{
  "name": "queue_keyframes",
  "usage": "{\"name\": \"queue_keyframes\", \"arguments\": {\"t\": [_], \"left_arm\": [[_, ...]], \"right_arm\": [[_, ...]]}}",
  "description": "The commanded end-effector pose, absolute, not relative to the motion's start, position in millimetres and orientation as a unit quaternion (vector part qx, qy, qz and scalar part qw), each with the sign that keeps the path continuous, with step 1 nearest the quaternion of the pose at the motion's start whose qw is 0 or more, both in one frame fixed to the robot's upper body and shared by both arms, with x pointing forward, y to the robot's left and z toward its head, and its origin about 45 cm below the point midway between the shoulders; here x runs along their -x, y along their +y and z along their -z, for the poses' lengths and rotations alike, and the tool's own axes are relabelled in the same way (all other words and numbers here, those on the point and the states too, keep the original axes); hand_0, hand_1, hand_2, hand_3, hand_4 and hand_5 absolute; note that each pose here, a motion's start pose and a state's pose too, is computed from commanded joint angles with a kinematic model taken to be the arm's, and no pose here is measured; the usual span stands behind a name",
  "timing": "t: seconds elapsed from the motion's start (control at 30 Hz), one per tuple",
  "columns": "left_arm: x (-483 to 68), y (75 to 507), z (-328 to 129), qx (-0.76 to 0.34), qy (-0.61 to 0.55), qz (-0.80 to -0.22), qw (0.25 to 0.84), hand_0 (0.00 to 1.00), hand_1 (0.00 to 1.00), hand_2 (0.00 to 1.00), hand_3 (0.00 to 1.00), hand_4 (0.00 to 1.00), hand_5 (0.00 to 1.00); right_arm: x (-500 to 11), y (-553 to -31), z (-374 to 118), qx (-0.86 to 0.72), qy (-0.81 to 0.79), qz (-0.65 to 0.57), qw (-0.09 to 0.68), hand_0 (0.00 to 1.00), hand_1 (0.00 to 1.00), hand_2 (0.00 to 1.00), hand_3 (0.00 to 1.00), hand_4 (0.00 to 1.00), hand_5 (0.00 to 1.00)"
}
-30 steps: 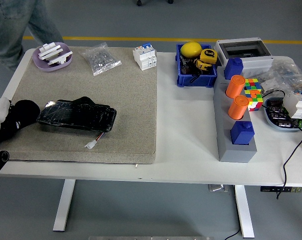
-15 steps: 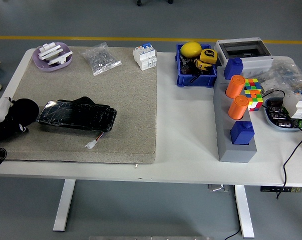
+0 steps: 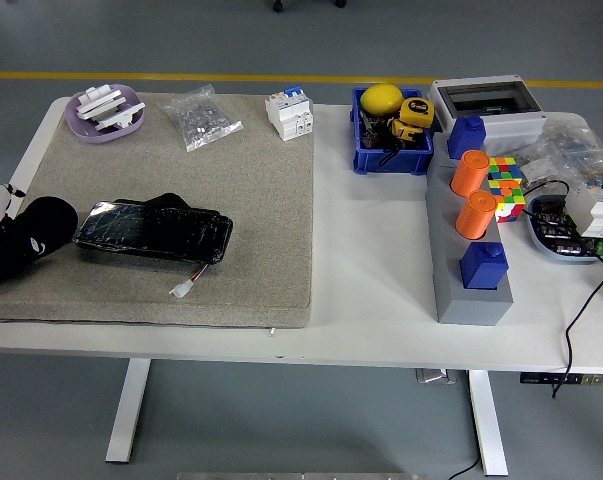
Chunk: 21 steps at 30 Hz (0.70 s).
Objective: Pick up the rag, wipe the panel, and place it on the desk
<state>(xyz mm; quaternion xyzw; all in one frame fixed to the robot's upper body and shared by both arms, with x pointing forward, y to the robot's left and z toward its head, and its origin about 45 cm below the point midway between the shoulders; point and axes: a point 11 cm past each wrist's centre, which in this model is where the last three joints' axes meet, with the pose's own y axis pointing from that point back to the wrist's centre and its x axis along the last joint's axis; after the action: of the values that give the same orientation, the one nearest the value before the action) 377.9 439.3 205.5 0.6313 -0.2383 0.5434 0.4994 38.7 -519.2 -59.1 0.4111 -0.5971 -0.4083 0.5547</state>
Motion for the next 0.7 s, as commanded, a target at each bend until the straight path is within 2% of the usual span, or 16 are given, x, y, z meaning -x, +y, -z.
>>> {"name": "queue_keyframes", "arguments": {"t": [0.23, 0.43, 0.47, 0.63, 0.7], "left_arm": [[-375, 442, -228, -0.566, -0.231, -0.586, 0.532, 0.788, 0.89, 0.935, 0.889, 0.998, 0.298], [-373, 447, -243, -0.461, -0.216, -0.648, 0.567, 0.785, 0.883, 0.925, 0.884, 0.998, 0.311], [-373, 445, -245, -0.439, -0.218, -0.655, 0.575, 0.765, 0.837, 0.854, 0.828, 0.998, 0.417], [-374, 434, -247, -0.379, -0.234, -0.665, 0.599, 0.765, 0.837, 0.854, 0.828, 0.998, 0.417], [-373, 429, -244, -0.348, -0.226, -0.674, 0.612, 0.765, 0.824, 0.817, 0.815, 0.998, 0.439]], "right_arm": [[-39, -519, 59, -0.412, -0.595, 0.406, 0.557, 0.763, 0.646, 0.687, 0.726, 0.998, 0.605], [-37, -521, 58, -0.41, -0.594, 0.406, 0.56, 0.764, 0.646, 0.687, 0.724, 0.998, 0.604], [-37, -521, 58, -0.41, -0.593, 0.407, 0.561, 0.764, 0.646, 0.688, 0.725, 0.998, 0.602], [-36, -521, 59, -0.409, -0.593, 0.407, 0.561, 0.764, 0.646, 0.688, 0.725, 0.998, 0.602], [-36, -520, 59, -0.409, -0.593, 0.408, 0.561, 0.764, 0.646, 0.687, 0.726, 0.998, 0.602]]}}
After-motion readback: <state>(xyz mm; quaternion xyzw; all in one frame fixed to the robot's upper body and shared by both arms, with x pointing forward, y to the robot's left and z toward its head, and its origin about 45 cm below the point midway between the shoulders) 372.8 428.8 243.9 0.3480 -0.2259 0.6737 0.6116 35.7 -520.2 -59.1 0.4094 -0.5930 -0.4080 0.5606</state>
